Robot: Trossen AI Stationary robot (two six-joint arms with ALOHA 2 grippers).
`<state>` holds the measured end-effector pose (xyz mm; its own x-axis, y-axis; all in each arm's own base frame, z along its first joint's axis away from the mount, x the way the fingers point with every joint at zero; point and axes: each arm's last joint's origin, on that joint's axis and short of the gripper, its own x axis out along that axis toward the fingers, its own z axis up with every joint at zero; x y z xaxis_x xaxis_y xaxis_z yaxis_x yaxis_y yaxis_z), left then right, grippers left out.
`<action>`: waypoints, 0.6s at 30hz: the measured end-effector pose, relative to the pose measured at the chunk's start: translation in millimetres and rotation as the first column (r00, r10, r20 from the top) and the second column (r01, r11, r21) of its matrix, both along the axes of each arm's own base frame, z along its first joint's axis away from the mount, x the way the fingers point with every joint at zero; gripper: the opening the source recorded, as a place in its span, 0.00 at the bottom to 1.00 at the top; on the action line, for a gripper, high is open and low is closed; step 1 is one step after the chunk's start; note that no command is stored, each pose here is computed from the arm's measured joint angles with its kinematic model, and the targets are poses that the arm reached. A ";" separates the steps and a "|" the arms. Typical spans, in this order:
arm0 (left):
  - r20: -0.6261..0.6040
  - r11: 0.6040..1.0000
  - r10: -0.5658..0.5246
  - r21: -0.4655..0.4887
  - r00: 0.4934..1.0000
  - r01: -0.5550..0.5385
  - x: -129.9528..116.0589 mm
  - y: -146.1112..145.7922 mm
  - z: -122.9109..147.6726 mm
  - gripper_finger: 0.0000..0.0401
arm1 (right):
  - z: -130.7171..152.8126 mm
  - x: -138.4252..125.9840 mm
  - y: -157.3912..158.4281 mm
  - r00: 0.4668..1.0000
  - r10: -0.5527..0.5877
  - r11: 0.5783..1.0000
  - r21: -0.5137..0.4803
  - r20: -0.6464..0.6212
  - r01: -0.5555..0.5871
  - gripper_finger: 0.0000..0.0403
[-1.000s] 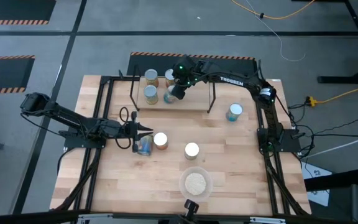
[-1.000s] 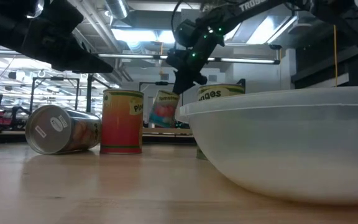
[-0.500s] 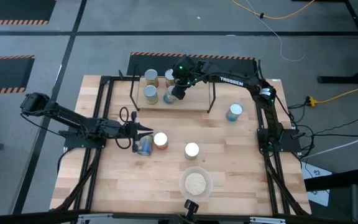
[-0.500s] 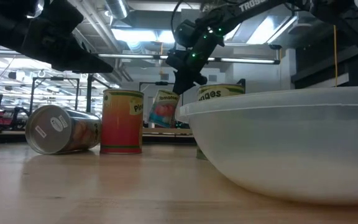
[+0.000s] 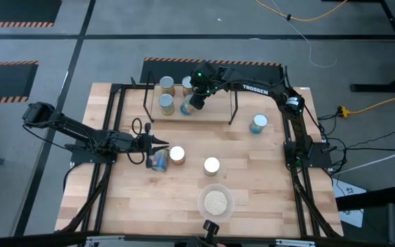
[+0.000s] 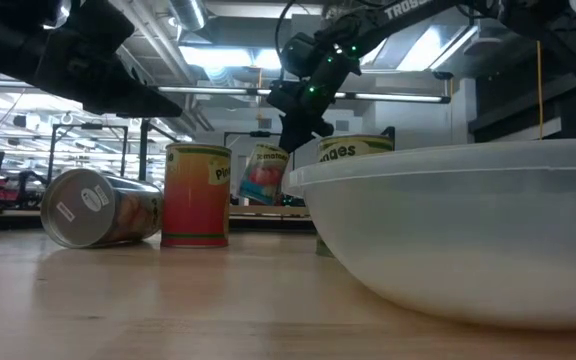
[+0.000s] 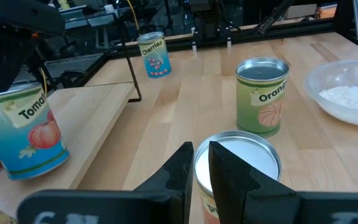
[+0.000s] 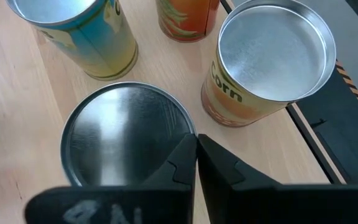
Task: Pick and place cans onto a shelf
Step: Put the canned tomatoes on the shelf
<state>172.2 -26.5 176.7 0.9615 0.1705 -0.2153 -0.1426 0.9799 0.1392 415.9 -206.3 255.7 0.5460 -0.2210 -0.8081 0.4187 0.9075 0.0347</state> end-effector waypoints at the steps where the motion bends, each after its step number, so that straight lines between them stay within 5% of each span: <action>1: 0.000 1.000 0.000 0.000 1.000 0.000 0.0 0.0 0.0 0.11 | 0.0 -0.1 -0.1 1.000 0.000 1.000 0.000 0.000 0.000 0.05; 18: 0.000 1.000 0.000 0.000 1.000 0.000 0.0 0.0 0.0 0.11 | 0.6 1.6 -0.8 1.000 0.000 1.000 -0.010 0.019 0.000 0.12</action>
